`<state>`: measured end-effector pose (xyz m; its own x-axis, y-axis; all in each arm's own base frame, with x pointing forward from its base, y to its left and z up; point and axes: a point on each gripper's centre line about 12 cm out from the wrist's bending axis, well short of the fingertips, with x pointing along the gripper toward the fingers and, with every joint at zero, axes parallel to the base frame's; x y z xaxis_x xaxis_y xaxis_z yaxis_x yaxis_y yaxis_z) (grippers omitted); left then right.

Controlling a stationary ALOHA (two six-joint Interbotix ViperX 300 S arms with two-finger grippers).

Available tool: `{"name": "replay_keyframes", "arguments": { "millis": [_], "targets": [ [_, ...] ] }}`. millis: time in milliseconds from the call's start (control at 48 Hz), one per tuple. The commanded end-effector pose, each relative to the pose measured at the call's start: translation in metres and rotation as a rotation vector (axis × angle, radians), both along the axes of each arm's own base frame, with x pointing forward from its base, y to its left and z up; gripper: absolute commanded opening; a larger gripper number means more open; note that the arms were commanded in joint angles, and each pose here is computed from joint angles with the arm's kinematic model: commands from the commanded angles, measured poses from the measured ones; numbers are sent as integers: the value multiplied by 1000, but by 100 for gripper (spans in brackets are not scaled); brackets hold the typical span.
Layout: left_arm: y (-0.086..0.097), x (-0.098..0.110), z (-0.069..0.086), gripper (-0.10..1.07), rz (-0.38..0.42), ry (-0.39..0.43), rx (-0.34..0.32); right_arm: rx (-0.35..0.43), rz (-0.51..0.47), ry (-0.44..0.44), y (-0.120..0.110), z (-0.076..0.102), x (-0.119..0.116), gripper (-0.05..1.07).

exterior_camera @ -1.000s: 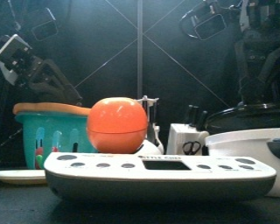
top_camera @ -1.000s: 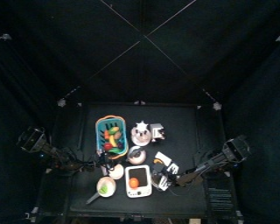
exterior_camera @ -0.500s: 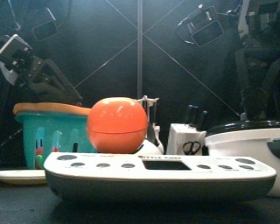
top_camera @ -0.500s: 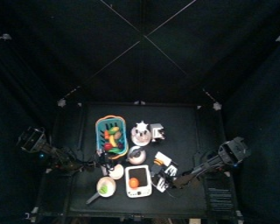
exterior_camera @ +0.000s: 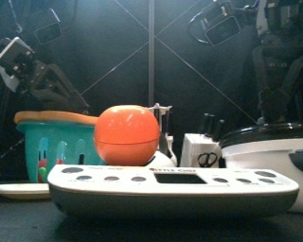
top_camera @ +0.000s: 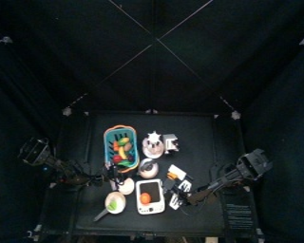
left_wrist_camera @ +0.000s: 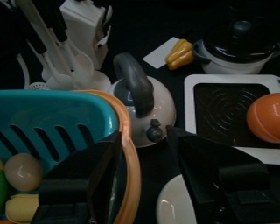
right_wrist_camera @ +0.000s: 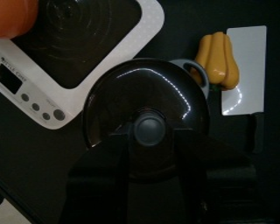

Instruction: Place pot lid on pot

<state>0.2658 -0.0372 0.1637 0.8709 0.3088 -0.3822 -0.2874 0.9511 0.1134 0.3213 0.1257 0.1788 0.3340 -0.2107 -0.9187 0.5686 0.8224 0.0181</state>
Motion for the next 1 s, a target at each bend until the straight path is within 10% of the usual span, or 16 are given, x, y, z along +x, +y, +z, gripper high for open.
{"name": "replay_keyframes", "arguments": {
  "millis": [0,979],
  "targets": [
    [-1,4,7,84,6,-23,-9,14,3,-26,3,9,3,63],
    [-1,4,7,84,7,-23,-10,16,3,-21,5,9,2,63]
  ]
}}
